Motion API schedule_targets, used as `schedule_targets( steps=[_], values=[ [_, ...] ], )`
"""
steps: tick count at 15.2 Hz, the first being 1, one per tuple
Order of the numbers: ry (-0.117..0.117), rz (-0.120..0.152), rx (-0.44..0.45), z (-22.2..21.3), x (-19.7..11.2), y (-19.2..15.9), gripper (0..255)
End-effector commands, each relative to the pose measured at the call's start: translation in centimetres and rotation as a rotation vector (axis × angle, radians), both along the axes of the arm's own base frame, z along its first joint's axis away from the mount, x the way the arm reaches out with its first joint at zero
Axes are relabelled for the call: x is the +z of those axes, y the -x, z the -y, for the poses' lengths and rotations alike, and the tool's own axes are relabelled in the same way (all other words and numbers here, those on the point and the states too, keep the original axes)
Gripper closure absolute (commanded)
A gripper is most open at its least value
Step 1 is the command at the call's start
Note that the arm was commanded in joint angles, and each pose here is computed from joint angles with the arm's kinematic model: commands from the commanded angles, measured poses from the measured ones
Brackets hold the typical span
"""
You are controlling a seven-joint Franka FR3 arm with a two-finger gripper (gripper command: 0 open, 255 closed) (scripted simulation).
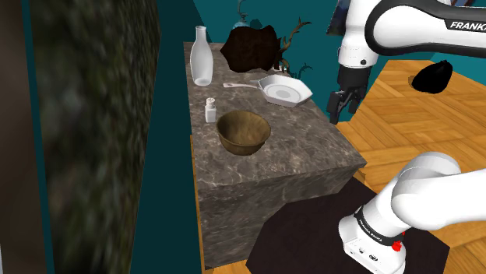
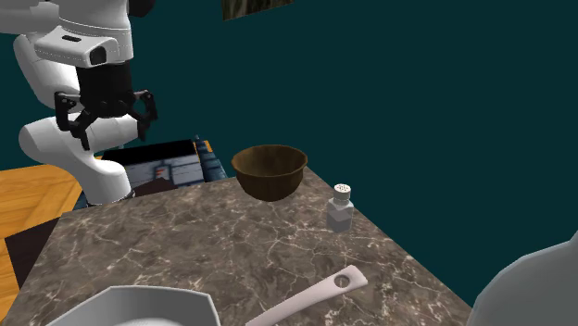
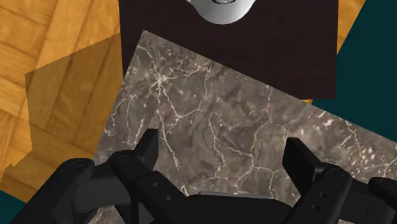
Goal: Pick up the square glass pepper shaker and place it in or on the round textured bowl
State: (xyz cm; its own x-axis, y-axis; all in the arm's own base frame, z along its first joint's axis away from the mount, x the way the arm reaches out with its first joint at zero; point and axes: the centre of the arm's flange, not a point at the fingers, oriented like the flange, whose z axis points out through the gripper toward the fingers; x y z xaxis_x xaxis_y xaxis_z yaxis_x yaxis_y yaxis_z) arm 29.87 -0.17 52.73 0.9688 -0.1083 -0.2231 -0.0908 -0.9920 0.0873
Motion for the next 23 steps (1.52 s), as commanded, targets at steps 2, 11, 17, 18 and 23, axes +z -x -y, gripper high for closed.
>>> schedule_targets(
  steps=[2, 11, 17, 18, 23],
  values=[
    [-0.003, 0.005, -0.002, -0.7, -0.3, -1.0, 0],
    [-0.031, 0.046, -0.025, -6.9, -2.6, -9.9, 0],
    [-0.049, 0.073, -0.04, -10.9, -3.8, -16.0, 0],
    [-0.052, 0.077, -0.042, -11.6, -4.0, -17.0, 0],
    [-0.067, 0.1, -0.054, -14.9, -4.8, -22.1, 0]
  ],
)
